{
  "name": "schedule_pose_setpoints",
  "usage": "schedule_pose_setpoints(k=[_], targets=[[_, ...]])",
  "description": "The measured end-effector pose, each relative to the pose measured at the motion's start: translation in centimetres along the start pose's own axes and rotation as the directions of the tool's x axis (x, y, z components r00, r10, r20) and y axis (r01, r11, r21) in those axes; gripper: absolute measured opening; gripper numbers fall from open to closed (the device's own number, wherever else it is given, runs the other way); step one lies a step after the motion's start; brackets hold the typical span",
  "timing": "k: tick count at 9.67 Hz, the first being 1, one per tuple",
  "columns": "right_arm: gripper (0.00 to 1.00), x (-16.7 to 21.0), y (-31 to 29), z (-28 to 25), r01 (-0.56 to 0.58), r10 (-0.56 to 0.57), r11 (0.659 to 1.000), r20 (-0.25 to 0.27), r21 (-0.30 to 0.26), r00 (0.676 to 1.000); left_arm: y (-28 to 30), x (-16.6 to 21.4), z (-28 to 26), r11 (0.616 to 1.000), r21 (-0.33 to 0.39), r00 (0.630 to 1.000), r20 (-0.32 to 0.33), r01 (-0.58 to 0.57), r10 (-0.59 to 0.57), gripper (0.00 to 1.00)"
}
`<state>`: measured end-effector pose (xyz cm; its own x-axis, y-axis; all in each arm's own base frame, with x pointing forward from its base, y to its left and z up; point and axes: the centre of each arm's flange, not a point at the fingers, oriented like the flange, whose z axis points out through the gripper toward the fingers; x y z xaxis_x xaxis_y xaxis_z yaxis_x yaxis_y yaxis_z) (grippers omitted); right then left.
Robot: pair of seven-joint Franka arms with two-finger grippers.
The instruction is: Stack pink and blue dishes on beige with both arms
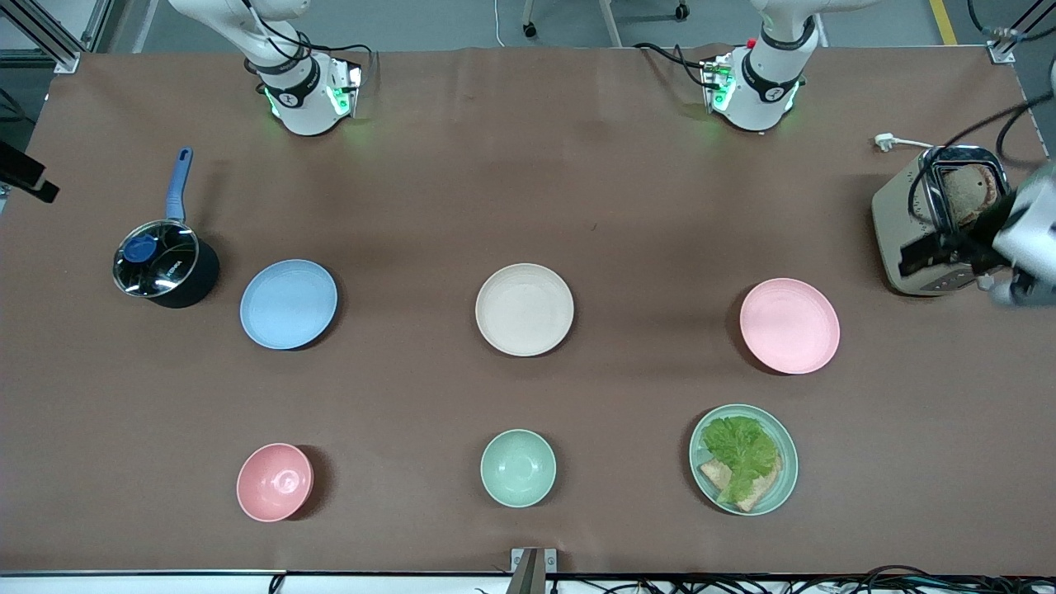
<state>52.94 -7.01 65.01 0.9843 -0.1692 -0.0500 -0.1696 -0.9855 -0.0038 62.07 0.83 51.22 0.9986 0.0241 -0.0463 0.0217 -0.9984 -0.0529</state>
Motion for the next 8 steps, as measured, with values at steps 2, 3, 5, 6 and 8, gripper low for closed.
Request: schedule_pose_setpoints(k=[2,3,5,6,8], targets=[[1.0,1.6,-0.1,7.9,0.018,-0.018,1.0,0.06,0.0,0.998,-0.9,2.2,9.1,1.0,0.009,1.0,-0.004,0.002,-0.002,1.0],[1.0,2.3,0.0,13.4,0.026,-0.026,1.0,0.059,0.0,0.998,-1.2,2.4,13.5,1.0,0.003,1.0,-0.018,0.005,-0.005,1.0],[1.0,2.2,0.1,24.5,0.057,-0.057,0.998,0.029,-0.002,0.998,-3.0,1.9,21.1,1.0,-0.011,1.0,-0.018,0.019,-0.019,1.0],[1.0,1.7,0.2,29.3,0.087,-0.087,0.996,0.029,-0.005,0.996,-4.2,1.6,24.4,1.0,-0.019,1.0,-0.001,0.018,-0.018,0.97],[0.97,1.1,0.5,36.2,0.096,-0.096,0.995,0.065,-0.001,0.993,-5.9,1.3,29.4,0.999,-0.034,0.999,0.037,0.0,0.001,0.88]])
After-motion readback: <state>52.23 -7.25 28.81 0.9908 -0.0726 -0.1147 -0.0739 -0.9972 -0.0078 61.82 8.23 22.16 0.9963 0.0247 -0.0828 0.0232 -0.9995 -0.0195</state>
